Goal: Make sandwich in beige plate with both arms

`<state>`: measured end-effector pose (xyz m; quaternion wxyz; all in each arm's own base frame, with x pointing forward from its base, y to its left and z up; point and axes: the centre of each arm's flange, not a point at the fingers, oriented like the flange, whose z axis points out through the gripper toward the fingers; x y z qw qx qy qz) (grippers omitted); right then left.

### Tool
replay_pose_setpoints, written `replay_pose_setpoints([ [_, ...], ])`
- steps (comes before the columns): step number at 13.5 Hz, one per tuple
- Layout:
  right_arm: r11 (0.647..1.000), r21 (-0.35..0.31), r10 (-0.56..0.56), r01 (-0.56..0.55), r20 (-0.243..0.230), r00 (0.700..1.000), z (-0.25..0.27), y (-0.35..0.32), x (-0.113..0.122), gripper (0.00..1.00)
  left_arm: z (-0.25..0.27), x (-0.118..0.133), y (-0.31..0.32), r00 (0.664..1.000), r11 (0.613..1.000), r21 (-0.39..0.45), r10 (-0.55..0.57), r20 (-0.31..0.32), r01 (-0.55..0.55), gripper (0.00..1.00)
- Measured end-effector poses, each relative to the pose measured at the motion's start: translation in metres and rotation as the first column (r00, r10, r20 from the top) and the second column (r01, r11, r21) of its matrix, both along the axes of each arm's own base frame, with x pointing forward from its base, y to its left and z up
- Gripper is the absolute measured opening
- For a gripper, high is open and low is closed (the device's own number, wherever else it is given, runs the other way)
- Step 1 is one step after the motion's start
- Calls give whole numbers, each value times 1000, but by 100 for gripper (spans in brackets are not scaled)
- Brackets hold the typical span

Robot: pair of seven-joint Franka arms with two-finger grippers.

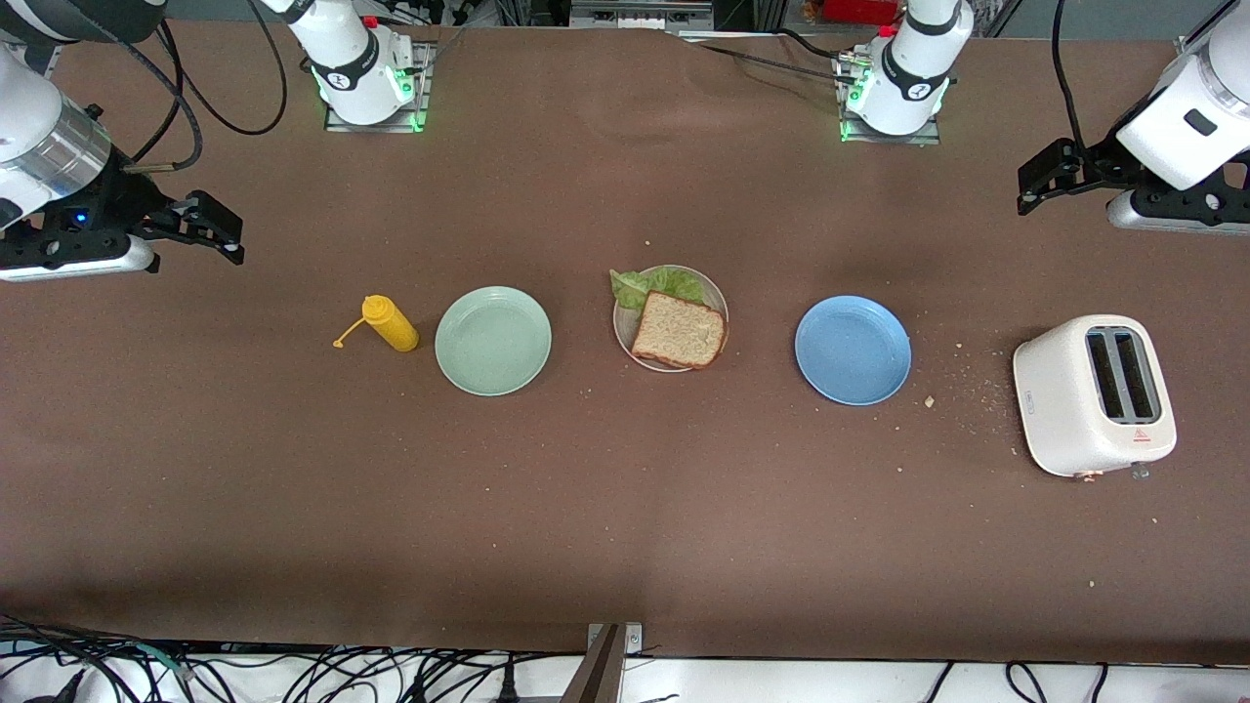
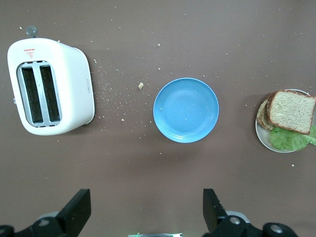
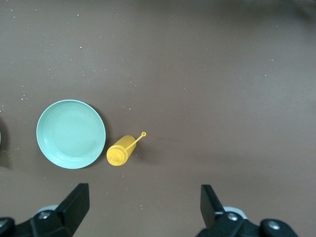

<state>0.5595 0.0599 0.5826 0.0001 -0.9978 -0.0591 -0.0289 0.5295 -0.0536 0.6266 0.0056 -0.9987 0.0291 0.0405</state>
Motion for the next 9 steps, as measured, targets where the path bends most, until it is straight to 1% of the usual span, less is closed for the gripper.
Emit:
replay_pose_setpoints([
  [9, 1000, 0, -2, 2, -9, 1000, -5, 0, 2, 100, -1, 1, 0, 1000, 1000, 0, 0, -2, 0, 100],
])
